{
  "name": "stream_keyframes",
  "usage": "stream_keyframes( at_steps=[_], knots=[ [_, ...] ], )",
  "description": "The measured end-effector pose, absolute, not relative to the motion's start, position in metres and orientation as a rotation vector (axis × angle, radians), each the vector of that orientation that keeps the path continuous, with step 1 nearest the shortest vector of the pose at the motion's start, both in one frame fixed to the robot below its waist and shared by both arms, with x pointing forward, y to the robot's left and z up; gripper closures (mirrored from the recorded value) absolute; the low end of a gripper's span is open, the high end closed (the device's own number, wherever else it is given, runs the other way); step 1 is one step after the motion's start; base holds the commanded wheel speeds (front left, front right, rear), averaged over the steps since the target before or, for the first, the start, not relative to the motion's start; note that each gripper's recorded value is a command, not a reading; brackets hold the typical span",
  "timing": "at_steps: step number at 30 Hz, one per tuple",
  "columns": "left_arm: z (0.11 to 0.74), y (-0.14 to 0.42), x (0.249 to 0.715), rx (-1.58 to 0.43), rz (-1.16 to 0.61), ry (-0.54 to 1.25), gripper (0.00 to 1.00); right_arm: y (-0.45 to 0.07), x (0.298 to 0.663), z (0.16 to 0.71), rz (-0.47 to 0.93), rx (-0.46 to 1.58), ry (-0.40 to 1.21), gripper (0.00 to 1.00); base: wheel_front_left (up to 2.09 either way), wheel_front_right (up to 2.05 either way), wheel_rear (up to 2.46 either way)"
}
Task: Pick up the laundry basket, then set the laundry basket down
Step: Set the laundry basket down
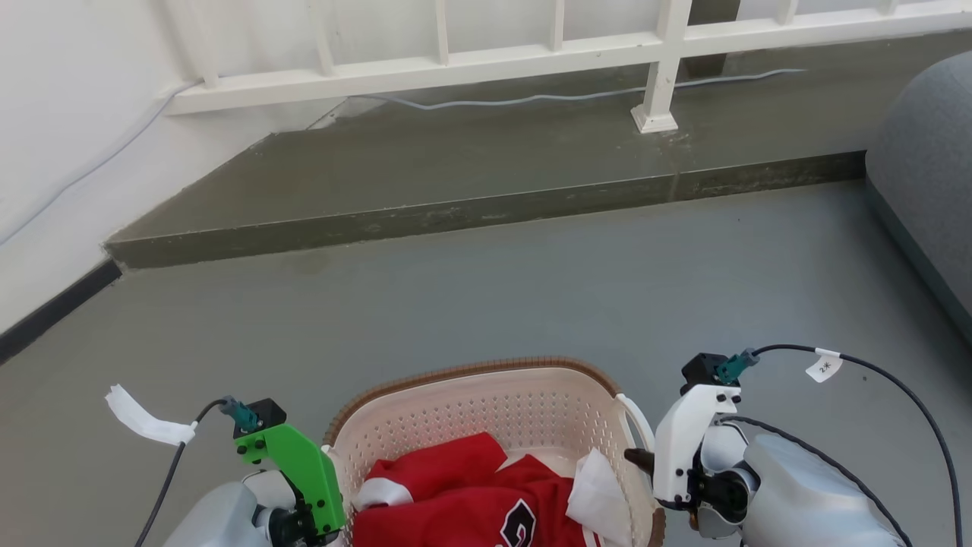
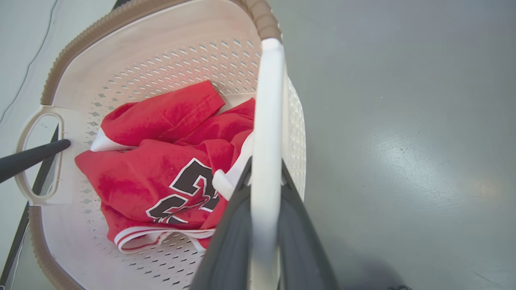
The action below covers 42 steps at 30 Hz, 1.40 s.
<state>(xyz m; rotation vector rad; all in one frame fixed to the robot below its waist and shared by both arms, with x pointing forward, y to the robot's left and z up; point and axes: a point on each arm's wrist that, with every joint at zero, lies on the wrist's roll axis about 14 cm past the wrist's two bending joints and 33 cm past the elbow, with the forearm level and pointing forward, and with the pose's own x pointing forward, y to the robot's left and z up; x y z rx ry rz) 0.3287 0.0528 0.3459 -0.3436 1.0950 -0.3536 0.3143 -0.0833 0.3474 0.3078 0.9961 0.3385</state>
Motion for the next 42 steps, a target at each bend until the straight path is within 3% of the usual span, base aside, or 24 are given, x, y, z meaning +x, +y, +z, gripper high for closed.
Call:
stream_keyframes(
  at_steps=[11, 42],
  knots=[
    [0.339, 0.052, 0.34, -0.353, -0.351, 1.095, 1.0, -0.084, 0.321, 0.338, 0.336, 0.314, 1.019, 1.0, 0.0, 0.0, 0.0],
    [0.308, 0.051, 0.446, -0.332, -0.325, 0.932, 1.0, -0.085, 0.427, 0.307, 0.356, 0.234, 0.866, 1.0, 0.0, 0.0, 0.0]
  ],
)
